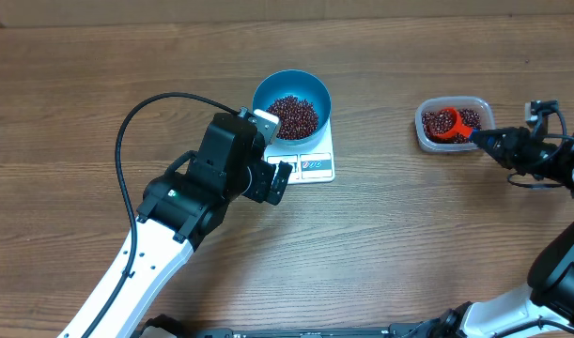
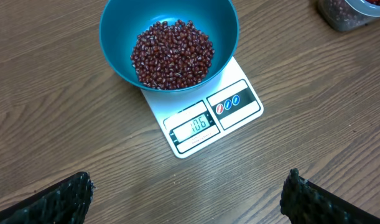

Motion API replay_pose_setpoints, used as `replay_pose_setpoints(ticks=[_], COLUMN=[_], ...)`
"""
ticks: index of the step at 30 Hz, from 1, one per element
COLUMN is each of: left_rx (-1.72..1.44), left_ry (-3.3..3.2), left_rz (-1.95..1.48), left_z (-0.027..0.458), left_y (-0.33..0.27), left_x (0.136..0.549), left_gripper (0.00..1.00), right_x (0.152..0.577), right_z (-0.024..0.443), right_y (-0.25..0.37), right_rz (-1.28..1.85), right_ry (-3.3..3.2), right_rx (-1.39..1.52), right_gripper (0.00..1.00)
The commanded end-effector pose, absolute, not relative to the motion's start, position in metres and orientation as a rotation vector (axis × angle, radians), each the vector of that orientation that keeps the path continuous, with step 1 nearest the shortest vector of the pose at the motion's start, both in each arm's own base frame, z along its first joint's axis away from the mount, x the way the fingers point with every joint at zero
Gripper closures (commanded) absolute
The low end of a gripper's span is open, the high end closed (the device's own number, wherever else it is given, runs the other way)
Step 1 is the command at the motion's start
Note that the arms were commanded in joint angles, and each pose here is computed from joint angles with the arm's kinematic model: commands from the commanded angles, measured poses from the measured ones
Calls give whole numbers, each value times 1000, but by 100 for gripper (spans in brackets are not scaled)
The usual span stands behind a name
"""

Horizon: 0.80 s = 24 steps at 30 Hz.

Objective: Scoop item into bowl and weigh 150g on scale
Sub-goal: 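Scoop more beans from the tub with the right gripper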

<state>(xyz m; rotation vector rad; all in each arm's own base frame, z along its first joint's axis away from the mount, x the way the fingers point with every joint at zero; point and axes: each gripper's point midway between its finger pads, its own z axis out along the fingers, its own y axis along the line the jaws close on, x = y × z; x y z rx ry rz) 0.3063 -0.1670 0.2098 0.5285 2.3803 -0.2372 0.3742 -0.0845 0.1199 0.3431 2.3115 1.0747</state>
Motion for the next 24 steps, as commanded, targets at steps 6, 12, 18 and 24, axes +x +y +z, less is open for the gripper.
replay_pose_setpoints(ticks=[6, 12, 18, 24], left_rx=[539, 539, 539, 539], left_ry=[2391, 2391, 2391, 2391], left_rz=[-247, -247, -247, -247], left_z=[205, 205, 205, 205], left_y=[-168, -168, -168, -168], left_x=[305, 305, 305, 305], left_gripper=[0, 0, 0, 0], right_x=[374, 375, 375, 375], right_z=[136, 137, 137, 150], right_y=[-78, -78, -78, -72], right_rz=[1196, 1206, 1206, 1283], right_ry=[2210, 2201, 2201, 2133], right_rx=[326, 323, 323, 297], right_gripper=[96, 97, 96, 96])
